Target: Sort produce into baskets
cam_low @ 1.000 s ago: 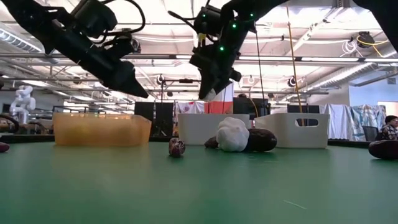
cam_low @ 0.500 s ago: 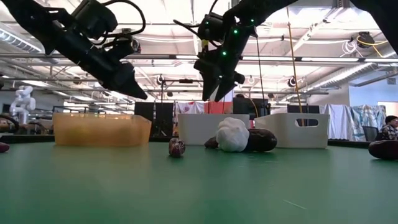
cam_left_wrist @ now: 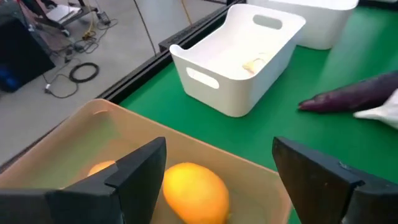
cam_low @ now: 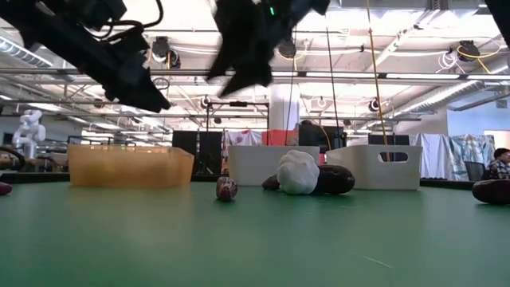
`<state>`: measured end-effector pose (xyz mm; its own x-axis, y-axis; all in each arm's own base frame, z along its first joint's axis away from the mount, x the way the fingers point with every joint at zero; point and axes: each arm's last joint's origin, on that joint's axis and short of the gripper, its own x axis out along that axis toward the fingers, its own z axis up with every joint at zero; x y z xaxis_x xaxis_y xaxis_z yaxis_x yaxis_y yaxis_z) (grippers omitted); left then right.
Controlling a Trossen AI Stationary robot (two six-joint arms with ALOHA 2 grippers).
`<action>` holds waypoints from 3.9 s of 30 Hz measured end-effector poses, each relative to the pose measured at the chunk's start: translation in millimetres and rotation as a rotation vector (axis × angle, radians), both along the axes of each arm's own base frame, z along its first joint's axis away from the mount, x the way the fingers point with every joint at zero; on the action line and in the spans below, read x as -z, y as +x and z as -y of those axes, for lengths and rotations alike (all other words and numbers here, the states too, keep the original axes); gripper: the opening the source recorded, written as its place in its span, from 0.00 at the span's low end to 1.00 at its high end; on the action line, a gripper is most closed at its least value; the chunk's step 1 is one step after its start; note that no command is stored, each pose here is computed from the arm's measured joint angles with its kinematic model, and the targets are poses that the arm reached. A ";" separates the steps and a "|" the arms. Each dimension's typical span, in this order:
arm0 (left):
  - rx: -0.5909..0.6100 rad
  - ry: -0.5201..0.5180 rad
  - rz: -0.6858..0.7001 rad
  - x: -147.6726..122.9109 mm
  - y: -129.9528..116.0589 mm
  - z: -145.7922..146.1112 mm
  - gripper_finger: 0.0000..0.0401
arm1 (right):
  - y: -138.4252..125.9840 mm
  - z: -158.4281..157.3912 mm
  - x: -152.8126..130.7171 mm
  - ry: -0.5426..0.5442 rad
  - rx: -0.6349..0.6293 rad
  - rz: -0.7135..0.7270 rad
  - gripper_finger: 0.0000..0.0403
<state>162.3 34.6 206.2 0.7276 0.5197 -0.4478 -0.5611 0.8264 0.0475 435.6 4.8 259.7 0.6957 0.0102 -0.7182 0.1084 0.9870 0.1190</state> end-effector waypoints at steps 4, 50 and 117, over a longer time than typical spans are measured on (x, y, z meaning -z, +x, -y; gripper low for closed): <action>0.028 -0.014 0.036 -3.7 -1.7 6.5 0.75 | -0.7 -38.4 6.1 -0.040 -0.052 -0.021 0.71; 0.090 0.041 0.104 -12.0 2.7 15.0 0.75 | -156.3 -212.1 107.9 0.091 0.119 -0.791 0.68; 0.087 0.063 0.078 -10.6 2.8 14.4 0.75 | -91.2 166.4 18.4 -0.258 0.368 -0.118 0.45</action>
<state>165.1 20.2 216.8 0.8023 0.4786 -0.3567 -0.4916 0.8688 0.0598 344.4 -161.6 241.3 0.5327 -0.4115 -0.7395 0.4553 0.8760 -0.1594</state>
